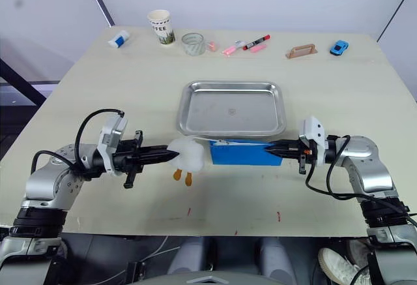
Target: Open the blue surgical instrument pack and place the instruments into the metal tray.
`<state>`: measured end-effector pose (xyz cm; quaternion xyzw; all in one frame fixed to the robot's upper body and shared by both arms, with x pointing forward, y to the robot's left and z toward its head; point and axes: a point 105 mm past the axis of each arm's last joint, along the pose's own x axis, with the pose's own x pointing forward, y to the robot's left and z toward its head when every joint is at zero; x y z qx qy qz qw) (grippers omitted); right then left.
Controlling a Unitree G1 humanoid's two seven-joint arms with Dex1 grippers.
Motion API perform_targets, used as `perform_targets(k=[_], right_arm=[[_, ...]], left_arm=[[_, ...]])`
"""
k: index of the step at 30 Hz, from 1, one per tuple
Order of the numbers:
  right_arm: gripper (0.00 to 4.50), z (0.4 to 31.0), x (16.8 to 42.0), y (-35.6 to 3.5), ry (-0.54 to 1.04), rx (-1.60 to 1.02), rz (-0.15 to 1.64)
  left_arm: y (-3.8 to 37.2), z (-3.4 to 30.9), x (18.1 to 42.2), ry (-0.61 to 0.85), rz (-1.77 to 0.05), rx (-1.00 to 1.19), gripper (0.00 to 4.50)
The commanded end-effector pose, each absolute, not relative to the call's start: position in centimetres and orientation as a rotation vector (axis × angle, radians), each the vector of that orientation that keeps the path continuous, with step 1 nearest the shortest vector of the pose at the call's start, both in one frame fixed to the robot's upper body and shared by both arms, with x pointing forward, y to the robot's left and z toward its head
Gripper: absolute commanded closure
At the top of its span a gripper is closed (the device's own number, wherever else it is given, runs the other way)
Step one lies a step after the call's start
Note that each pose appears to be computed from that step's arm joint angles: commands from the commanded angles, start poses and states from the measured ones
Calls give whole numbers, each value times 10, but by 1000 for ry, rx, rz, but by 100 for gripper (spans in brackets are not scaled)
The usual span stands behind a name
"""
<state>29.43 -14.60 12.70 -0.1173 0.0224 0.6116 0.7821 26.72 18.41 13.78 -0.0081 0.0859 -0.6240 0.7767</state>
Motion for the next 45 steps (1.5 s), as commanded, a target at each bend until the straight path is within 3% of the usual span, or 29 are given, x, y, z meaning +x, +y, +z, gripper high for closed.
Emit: perform_targets(k=[1,33,45], right_arm=[[450,143,291,-155,-6,-241,1299],[450,195,275,-153,-98,188,1341],[450,147,272,-144,40,-196,1371]], left_arm=[[201,142,267,174,-1303,23,442],[233,102,261,357,-1238,138,442],[235,108,264,363,-1278,164,442]])
